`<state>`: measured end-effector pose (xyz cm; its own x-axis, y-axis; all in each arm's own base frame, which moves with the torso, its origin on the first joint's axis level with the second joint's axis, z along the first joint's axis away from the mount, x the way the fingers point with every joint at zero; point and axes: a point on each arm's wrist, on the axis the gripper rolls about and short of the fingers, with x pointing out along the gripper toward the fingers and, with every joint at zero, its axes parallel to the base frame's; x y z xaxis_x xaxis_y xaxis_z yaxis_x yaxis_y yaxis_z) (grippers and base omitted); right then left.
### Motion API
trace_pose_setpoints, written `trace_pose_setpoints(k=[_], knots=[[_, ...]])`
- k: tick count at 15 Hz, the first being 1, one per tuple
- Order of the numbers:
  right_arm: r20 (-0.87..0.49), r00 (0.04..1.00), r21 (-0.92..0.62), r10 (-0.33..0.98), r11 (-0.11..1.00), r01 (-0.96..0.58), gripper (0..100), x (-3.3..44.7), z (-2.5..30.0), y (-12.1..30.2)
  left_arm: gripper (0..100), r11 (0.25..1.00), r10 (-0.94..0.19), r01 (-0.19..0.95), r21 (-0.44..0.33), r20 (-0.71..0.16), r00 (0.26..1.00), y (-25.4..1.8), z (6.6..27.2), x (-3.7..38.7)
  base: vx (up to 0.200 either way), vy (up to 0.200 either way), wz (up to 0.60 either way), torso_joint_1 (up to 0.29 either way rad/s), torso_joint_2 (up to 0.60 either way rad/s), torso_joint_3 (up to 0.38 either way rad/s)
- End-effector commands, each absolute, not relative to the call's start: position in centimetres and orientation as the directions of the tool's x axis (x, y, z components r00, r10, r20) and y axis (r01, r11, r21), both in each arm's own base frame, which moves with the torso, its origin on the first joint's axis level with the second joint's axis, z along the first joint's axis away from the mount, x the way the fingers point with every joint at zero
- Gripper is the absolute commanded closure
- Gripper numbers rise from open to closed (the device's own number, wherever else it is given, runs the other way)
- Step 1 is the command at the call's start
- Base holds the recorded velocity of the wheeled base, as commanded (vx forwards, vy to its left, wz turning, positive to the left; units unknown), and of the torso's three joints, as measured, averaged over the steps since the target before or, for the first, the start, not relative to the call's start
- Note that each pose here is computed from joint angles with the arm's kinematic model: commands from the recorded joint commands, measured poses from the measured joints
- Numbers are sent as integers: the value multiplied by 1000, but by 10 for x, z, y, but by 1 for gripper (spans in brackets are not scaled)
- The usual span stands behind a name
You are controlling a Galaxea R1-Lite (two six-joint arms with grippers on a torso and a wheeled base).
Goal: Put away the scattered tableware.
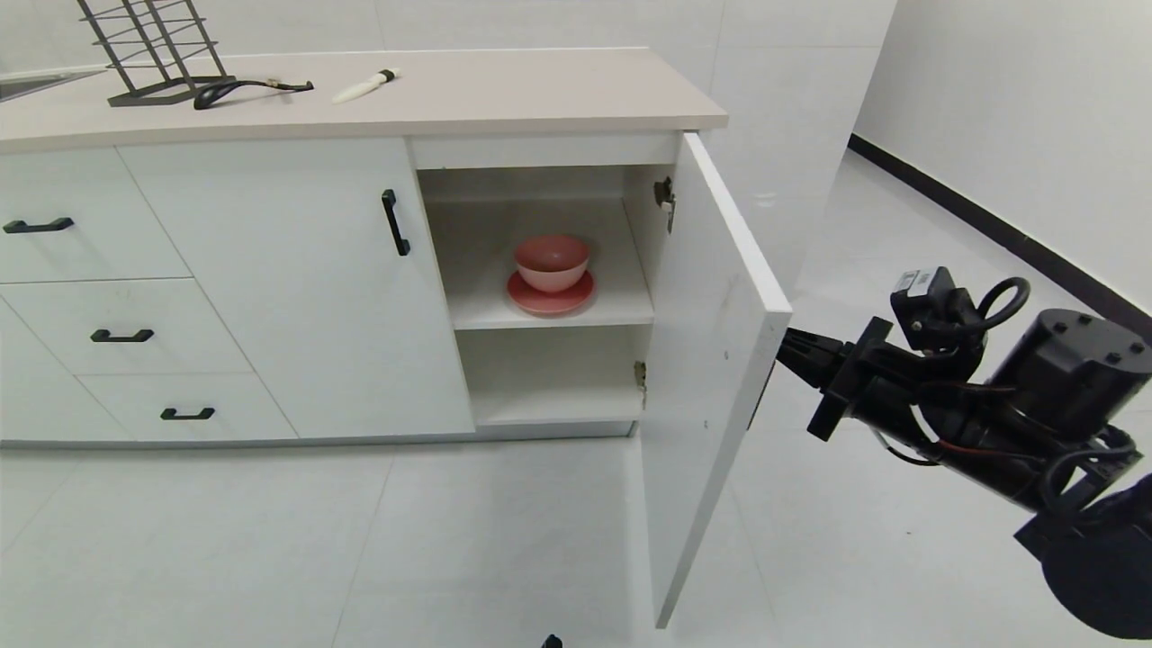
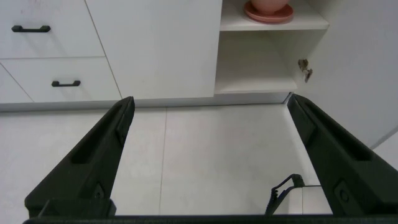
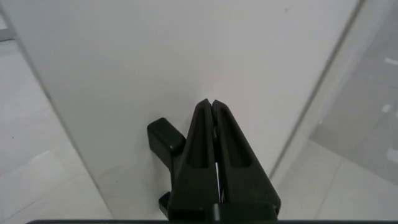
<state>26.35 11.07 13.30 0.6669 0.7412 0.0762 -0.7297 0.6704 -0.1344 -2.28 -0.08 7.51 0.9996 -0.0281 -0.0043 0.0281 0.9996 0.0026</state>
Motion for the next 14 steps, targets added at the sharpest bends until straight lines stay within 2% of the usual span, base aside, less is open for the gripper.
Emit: trace_pose_setpoints(k=[1,14], knots=[[71,647,-132,759,650,-748,100,269,128,122,0,1000,-28,28,3,-6,1000,-1,75,-23,0,0,0,0,0,0],[114,525,-152,844,537,-830,100,279,127,178,0,1000,-28,28,3,-6,1000,-1,75,-23,0,0,0,0,0,0]])
